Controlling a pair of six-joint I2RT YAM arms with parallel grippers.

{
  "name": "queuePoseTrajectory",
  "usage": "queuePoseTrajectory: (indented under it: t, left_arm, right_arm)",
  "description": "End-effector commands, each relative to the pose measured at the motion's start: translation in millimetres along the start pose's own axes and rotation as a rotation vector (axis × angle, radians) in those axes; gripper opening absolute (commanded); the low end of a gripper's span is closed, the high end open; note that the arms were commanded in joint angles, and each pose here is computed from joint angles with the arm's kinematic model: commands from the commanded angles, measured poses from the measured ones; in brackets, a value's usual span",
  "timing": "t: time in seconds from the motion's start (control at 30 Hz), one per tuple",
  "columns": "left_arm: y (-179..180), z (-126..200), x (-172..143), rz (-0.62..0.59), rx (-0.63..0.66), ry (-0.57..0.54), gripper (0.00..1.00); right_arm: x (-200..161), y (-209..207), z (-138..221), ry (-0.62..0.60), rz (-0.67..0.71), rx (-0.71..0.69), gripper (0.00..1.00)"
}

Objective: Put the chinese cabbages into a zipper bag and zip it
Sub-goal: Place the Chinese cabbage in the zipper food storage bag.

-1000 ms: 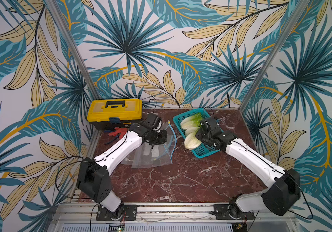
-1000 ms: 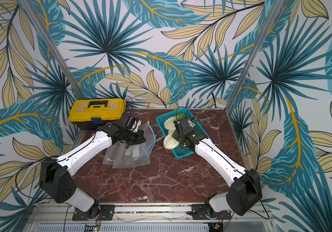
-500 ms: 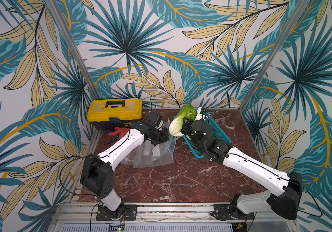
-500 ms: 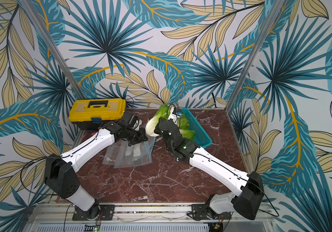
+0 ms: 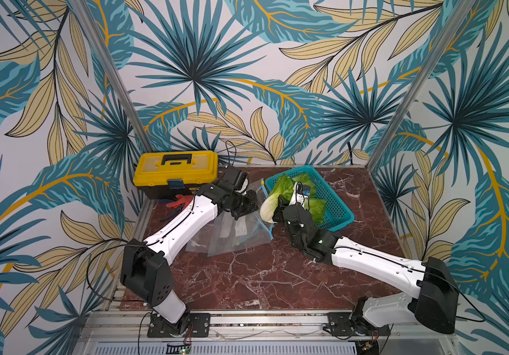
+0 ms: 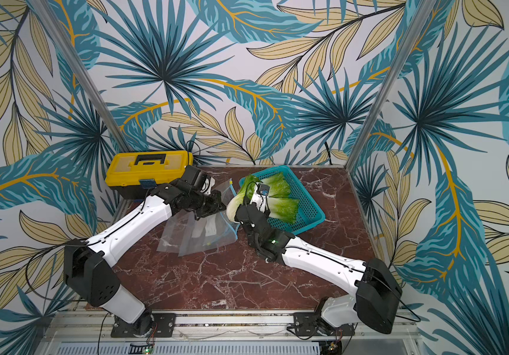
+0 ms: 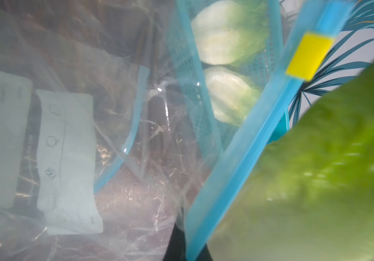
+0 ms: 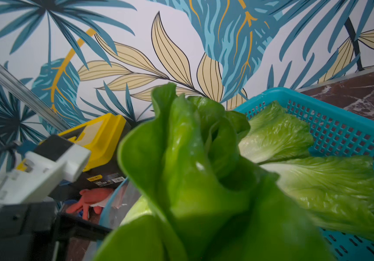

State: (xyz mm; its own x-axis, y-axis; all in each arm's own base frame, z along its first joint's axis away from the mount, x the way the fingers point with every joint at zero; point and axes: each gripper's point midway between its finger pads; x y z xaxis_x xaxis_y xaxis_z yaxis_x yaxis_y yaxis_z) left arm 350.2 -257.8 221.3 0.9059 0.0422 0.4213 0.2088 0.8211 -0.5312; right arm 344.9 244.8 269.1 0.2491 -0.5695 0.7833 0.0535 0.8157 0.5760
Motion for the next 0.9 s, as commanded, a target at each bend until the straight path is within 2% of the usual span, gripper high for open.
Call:
queuePoseTrajectory:
  t: [0.0,0.2,0.37,0.53,0.63,0.73,0.87]
  left_arm:
    - [-19,18,15,-0.015,-0.054,-0.048,0.0]
    - [-25,11,17,-0.028,-0.054,-0.04,0.0]
    - [-37,8,9,-0.071,-0.061,-0.032,0.0]
    - [-53,2,-8,-0.152,-0.081,0.002,0.0]
    - [-55,-4,-20,-0.191,-0.07,0.021,0.0]
    - [-53,-6,-28,-0.208,-0.05,0.027,0.0]
    - [-53,-5,-30,-0.195,-0.049,0.02,0.0]
  right_arm:
    - [2,1,7,-0.022,0.025,0.008,0.15]
    - [-23,3,8,0.075,-0.069,0.004,0.14]
    - [-26,-12,-1,0.092,-0.207,-0.086,0.14]
    - [-29,-23,-22,0.164,-0.333,-0.151,0.14]
    - [-24,-34,-26,0.147,-0.381,-0.201,0.13]
    - [-15,-61,-40,0.119,-0.528,-0.247,0.12]
    - [0,-61,-46,0.087,-0.562,-0.251,0.12]
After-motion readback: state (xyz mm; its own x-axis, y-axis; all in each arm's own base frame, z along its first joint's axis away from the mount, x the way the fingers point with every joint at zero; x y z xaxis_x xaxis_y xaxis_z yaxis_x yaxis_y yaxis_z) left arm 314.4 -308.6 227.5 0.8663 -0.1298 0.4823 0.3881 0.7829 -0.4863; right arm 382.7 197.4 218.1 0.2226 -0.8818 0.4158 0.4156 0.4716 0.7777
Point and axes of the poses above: each gripper's point midway between its finger pads, its own z axis back along the fingers, its own y axis along the line the jaws close on, x = y × z, and after that the axes turned 15 degrees about -z, right-handed
